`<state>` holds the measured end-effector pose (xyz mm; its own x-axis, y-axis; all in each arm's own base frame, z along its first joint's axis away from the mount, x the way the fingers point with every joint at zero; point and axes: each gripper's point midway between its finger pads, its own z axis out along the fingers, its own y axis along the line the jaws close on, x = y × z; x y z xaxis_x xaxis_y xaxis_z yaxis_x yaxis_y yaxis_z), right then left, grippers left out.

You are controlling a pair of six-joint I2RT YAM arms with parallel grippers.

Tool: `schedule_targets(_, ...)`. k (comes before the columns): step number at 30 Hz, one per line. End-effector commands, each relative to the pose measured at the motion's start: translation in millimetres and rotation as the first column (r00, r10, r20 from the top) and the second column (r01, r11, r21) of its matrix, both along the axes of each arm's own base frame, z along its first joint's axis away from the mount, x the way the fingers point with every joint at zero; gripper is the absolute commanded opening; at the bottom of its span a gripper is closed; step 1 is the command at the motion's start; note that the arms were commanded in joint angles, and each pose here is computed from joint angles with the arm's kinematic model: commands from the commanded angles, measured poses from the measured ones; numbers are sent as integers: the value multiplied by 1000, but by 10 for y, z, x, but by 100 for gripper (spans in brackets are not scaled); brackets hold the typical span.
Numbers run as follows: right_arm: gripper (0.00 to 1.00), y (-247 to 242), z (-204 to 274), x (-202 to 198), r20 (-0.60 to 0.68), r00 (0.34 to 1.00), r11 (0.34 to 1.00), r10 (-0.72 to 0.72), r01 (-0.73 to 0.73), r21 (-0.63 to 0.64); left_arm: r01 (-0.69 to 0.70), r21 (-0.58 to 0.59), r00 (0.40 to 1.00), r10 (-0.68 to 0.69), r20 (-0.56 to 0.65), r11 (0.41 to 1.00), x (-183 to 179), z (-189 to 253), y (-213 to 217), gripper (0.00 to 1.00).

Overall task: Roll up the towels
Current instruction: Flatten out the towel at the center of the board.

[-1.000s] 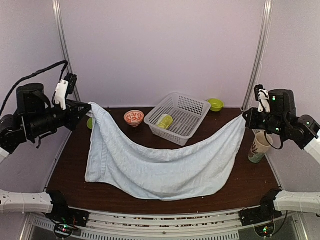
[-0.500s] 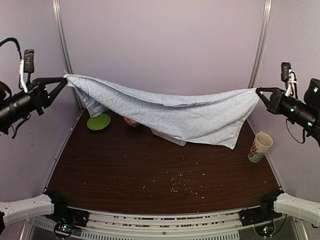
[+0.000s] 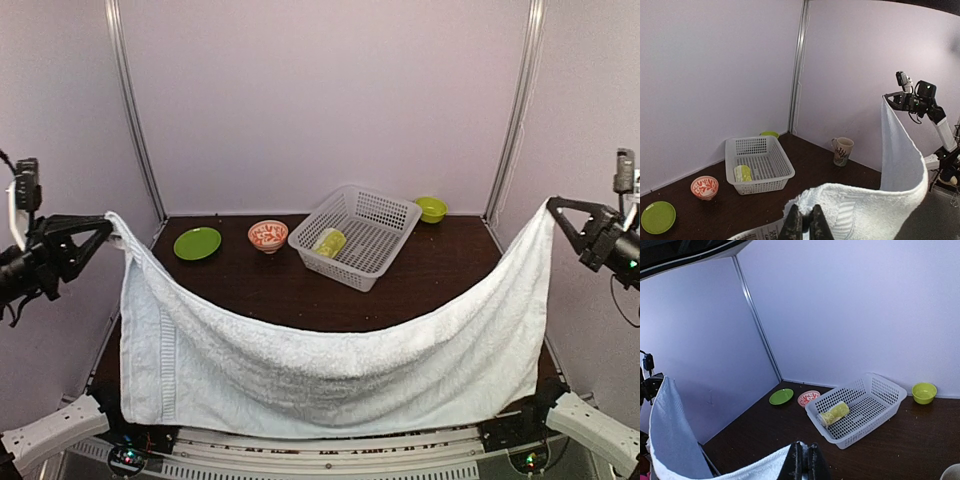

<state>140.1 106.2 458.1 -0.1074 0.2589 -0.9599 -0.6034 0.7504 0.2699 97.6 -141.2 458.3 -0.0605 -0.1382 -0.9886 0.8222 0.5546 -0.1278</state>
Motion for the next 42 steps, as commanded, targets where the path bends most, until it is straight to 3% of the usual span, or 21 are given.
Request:
schedule_targets(1, 0, -27, -765, 682, -225, 960, 986, -165, 162, -31, -43, 110, 983, 61, -175, 993, 737, -696, -328, 0)
schedule_targets(10, 0, -143, -2106, 1458, -441, 817, 927, -372, 352, -129, -129, 168, 901, 186, -392, 977, 1814, -1926, -593, 0)
schedule_targets(18, 0, -318, -2508, 1710, -463, 728, 861, -506, 460, -217, -285, 234, 804, 365, -469, 930, 2237, -2427, -421, 0)
schedule_targets(25, 0, -321, -2446, 1885, -449, 719, 845, -530, 489, -215, -422, 235, 770, 483, -417, 875, 2366, -2339, -213, 0)
schedule_targets(34, 0, -131, -1920, 1854, -348, 840, 907, -417, 408, -103, -492, 157, 789, 515, -336, 856, 2025, -1900, 48, 0)
schedule_targets(40, 0, -147, -2136, 1795, -379, 826, 907, -418, 401, -128, -497, 200, 742, 533, -406, 844, 1822, -2263, 164, 0)
schedule_targets(42, 0, -106, -2146, 1730, -384, 839, 921, -386, 374, -111, -470, 174, 759, 497, -420, 865, 1775, -2227, 112, 0)
